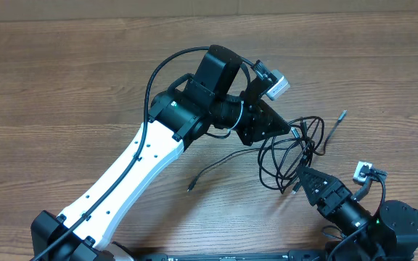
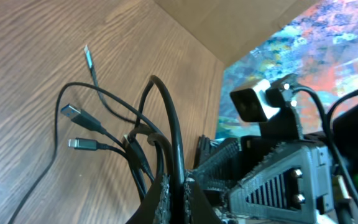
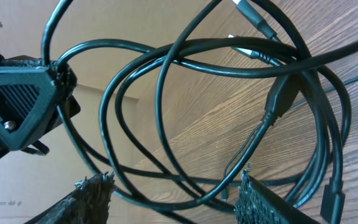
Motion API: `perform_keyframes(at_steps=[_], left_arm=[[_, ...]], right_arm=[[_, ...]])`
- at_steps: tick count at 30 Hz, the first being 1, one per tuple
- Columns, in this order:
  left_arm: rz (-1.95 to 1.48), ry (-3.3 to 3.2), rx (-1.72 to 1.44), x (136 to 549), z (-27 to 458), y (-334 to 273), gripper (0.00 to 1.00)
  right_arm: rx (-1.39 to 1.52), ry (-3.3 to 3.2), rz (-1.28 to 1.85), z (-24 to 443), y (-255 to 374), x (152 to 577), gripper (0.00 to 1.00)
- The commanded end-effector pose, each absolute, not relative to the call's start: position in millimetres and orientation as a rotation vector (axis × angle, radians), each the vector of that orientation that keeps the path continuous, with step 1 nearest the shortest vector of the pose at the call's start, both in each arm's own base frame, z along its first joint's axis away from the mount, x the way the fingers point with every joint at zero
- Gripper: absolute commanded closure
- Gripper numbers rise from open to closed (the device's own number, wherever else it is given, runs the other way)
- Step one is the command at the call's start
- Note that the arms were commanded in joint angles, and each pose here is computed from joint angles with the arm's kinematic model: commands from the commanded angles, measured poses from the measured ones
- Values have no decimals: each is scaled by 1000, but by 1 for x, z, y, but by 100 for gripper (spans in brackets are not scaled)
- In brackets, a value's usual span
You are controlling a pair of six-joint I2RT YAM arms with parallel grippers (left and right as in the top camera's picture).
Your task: Untangle cables
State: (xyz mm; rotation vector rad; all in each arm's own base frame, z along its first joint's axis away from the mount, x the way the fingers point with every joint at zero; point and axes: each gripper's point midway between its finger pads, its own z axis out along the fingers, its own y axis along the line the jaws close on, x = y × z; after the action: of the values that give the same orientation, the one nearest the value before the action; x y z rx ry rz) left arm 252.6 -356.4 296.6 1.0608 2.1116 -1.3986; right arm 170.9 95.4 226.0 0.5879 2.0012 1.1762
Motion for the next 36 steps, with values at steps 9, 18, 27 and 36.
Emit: perform_keyframes(at_steps=[9,18,27,36], left_arm=[[-1567,2009,1133,230,325,-364,96],[-1550,2006,1177,217,322,-375,96],[-1466,2028,1189,210,315,-388,96],[-1211,2188,974,250,293,-377,96]], right_arm=[[611,2020,1147,213,93,175,36],[599,2000,1152,217,93,177,36],[599,2000,1152,217,93,177,91],[575,2011,1186,218,98,174,96]])
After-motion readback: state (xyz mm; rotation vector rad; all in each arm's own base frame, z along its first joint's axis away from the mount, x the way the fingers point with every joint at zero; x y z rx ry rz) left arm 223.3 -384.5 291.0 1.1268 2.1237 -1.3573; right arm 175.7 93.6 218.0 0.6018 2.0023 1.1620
